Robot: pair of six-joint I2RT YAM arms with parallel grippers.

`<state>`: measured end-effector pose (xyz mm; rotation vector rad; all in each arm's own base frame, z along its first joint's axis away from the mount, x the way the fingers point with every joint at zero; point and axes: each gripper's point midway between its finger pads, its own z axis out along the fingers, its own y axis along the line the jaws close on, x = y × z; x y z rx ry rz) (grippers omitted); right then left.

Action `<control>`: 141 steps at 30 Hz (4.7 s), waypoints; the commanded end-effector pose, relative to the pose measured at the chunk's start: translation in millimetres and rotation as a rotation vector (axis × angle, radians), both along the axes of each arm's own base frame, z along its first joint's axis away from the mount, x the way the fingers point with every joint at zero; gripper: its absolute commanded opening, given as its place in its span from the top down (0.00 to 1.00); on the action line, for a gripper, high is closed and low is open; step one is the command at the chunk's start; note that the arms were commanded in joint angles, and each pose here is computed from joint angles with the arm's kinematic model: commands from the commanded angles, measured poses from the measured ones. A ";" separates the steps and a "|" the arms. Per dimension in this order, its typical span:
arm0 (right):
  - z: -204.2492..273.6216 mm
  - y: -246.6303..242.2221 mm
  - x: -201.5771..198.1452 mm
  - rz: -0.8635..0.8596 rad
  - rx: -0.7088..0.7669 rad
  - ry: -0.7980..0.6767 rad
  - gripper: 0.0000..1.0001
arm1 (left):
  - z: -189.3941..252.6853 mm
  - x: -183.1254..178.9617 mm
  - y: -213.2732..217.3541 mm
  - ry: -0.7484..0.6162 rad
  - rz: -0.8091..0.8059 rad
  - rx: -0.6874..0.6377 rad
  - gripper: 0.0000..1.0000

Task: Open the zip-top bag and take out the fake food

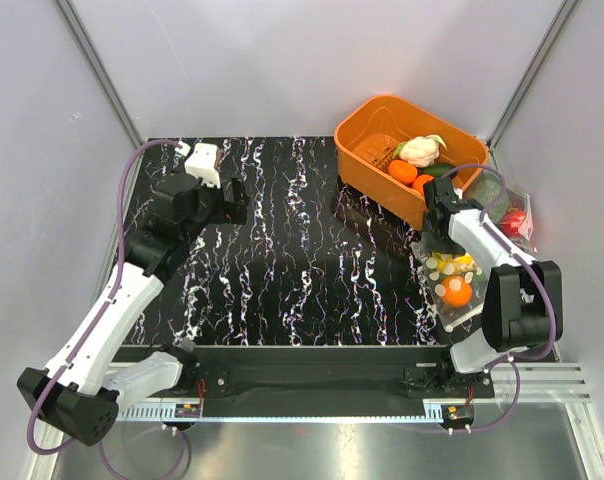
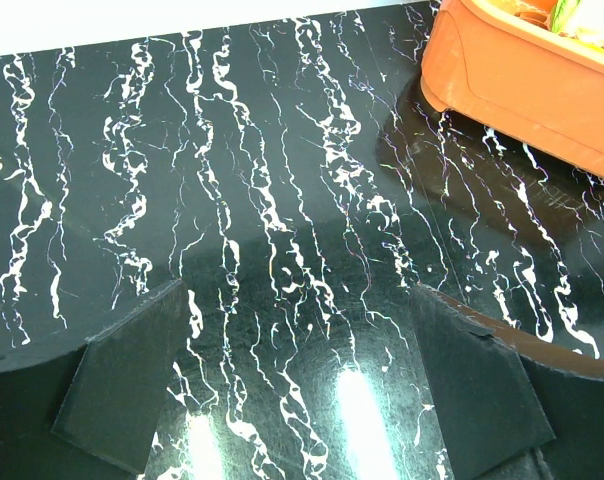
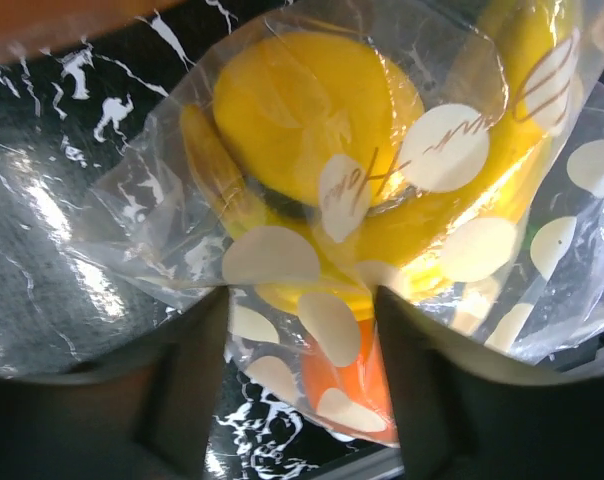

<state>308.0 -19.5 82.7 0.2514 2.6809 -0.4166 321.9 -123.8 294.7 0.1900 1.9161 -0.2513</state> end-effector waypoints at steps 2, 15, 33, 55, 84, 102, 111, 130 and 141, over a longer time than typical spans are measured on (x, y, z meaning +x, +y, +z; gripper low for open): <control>-4.2 1.5 7.7 -0.006 0.008 -0.002 0.44 | 15.0 4.2 1.8 -0.060 0.011 -0.007 0.01; 5.5 49.1 3.7 0.118 0.137 0.038 1.00 | 12.9 4.6 3.7 -0.060 0.016 0.009 0.01; 71.7 277.9 25.9 0.523 0.495 -0.013 1.00 | 8.7 6.1 2.9 -0.048 0.011 0.017 0.01; 96.1 344.1 62.7 0.621 0.403 -0.270 0.13 | -3.8 10.5 1.4 -0.019 0.008 0.048 0.01; 7.5 369.7 23.8 0.200 0.666 -0.425 0.10 | -4.8 12.0 3.4 -0.021 0.015 0.059 0.01; -9.8 335.4 -7.7 0.104 0.622 -0.416 0.09 | -2.5 10.8 2.7 -0.027 0.010 0.052 0.01; -12.9 346.8 7.4 0.103 0.721 -0.535 0.08 | -4.3 11.0 3.8 -0.022 0.016 0.057 0.01; -3.0 361.7 38.2 0.211 0.806 -0.815 0.27 | -3.3 10.9 4.5 -0.027 0.018 0.059 0.01; 38.0 367.8 52.3 0.250 0.803 -0.927 0.62 | -4.5 11.2 1.7 -0.027 0.005 0.060 0.01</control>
